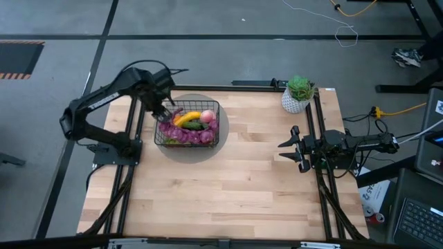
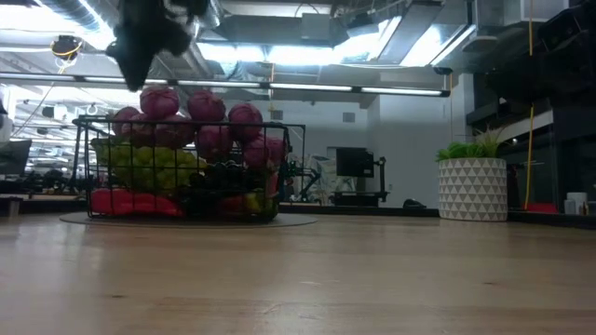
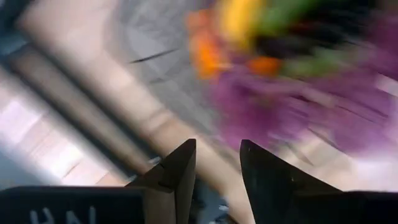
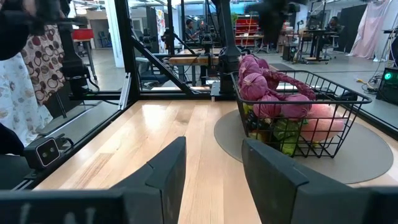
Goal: Build produce basket
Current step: Return to Home Position
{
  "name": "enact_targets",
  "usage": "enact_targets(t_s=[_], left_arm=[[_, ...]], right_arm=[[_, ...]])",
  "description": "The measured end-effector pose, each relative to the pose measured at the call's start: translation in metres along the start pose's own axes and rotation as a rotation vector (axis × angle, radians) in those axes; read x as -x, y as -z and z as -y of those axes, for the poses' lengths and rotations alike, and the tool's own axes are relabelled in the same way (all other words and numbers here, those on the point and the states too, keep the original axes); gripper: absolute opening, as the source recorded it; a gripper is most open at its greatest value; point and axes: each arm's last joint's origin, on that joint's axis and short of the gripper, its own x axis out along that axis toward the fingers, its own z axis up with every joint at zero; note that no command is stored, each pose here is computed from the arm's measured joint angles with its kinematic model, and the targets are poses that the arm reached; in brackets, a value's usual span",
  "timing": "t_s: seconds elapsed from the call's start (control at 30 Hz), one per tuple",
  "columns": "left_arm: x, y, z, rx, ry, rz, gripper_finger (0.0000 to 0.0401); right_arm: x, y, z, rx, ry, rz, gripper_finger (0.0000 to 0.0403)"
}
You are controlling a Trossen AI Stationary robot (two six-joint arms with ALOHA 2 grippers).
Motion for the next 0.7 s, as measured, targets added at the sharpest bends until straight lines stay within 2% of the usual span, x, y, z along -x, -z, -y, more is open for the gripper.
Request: enact_targets(t_s=[0.1, 0.2, 0.27, 0.4, 0.43, 0.53, 0.6, 0.7], left_arm=[[0.014, 0.014, 0.014, -0.177, 0.145, 0.057, 0.0120], [0.027, 0.027, 0.022, -0.320, 0.184, 0.151, 0.0120], [0.034, 0.035, 0.023, -0.346, 0.192, 0.185, 0.0120], [0.042, 0.046, 0.025, -0.209, 0.228, 0.201, 0.0120], [0.044, 0.050, 0.025, -0.215, 0.232, 0.209, 0.0120], [0.048, 0.059, 0.026, -0.347, 0.260, 0.289, 0.0120], [0.052, 0.062, 0.028, -0.387, 0.353, 0.386, 0.0120], [0.057, 0.074, 0.025, -0.504, 0.551, 0.553, 0.0120]], right_arm=[[0.000, 0.000, 0.000, 0.000, 0.000, 0.000, 0.0157], [0.000, 0.000, 0.000, 0.000, 0.000, 0.000, 0.0157], [0.000, 0.000, 0.000, 0.000, -0.001, 0.000, 0.0157], [0.000, 0.000, 0.000, 0.000, -0.001, 0.000, 0.0157], [0.000, 0.000, 0.000, 0.000, -0.001, 0.000, 0.0157], [0.000, 0.000, 0.000, 0.000, 0.000, 0.000, 0.0157], [0.000, 0.000, 0.000, 0.000, 0.000, 0.000, 0.0157], [0.000, 0.000, 0.000, 0.000, 0.000, 0.000, 0.0157]])
